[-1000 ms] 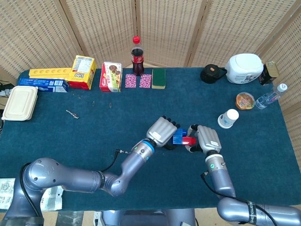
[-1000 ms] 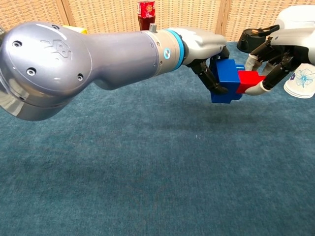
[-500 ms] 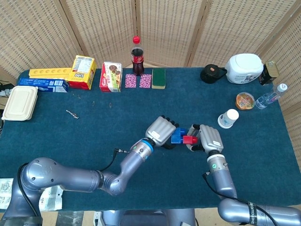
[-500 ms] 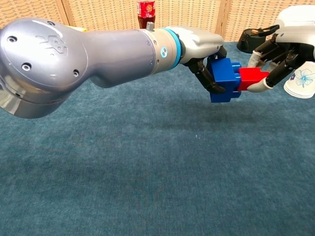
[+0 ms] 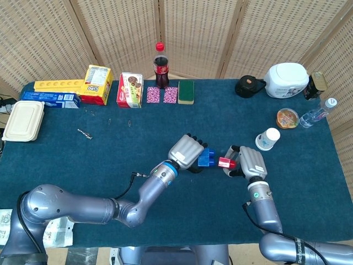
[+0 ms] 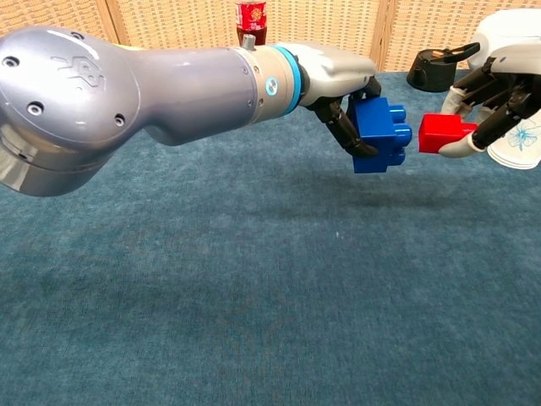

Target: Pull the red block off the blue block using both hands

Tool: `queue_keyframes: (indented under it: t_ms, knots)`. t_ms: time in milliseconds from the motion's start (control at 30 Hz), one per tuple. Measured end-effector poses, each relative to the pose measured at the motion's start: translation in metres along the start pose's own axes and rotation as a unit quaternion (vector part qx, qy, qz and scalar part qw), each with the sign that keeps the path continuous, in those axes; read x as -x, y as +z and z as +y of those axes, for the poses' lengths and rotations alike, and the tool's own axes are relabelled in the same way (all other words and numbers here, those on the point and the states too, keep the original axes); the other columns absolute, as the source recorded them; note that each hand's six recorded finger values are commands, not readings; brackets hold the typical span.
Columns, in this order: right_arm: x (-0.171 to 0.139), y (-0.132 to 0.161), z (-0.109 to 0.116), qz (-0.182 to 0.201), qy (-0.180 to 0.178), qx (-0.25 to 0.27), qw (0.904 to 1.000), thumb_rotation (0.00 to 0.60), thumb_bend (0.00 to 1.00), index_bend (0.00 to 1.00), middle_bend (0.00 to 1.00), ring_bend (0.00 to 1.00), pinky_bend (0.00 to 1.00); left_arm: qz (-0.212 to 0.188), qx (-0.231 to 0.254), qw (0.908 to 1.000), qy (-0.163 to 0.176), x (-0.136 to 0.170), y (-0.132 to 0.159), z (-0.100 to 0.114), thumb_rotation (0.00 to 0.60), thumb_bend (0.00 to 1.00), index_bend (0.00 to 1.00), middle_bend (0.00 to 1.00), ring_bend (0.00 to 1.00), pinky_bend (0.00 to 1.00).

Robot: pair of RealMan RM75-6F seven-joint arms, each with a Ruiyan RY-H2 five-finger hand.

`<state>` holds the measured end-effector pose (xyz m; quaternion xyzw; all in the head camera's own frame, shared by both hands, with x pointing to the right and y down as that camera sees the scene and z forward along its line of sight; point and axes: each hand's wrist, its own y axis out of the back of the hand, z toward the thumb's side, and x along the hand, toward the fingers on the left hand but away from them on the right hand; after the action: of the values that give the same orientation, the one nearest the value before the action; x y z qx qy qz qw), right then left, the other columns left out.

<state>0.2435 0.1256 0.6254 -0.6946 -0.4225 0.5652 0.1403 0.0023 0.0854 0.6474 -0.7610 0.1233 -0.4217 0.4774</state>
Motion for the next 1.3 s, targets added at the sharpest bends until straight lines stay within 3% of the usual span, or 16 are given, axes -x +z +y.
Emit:
queue_keyframes:
  t_ms: [400,767,1000,1100,1300]
  knots:
    - [-0.003,-0.024,0.009,-0.018,-0.005,-0.011,0.9998,0.6,0.34,0.6,0.47,0.53,0.32,0.004,0.0,1.0,0.005,0.007,-0.015,0.006,0.331,0.39,0.51,0.41,0.36,0.37]
    - [-0.002,-0.037,-0.012,-0.01,0.027,-0.028,0.9992,0.599,0.34,0.58,0.46,0.48,0.3,0.024,-0.014,0.9996,0.004,0.032,-0.054,0.013,0.334,0.39,0.51,0.41,0.36,0.37]
    - [-0.002,-0.042,-0.029,-0.011,0.041,-0.038,0.9984,0.598,0.34,0.56,0.45,0.45,0.28,0.045,-0.012,0.9989,-0.006,0.051,-0.082,0.006,0.329,0.39,0.51,0.41,0.36,0.37]
    - [-0.002,-0.044,-0.035,-0.012,0.045,-0.043,0.998,0.599,0.34,0.51,0.41,0.41,0.27,0.049,-0.015,0.9986,-0.011,0.058,-0.09,0.001,0.334,0.39,0.52,0.41,0.36,0.37]
    - [-0.002,-0.05,-0.043,-0.011,0.053,-0.055,0.9971,0.599,0.33,0.3,0.28,0.29,0.23,0.055,-0.01,0.9982,-0.023,0.069,-0.101,-0.013,0.329,0.38,0.51,0.41,0.36,0.35]
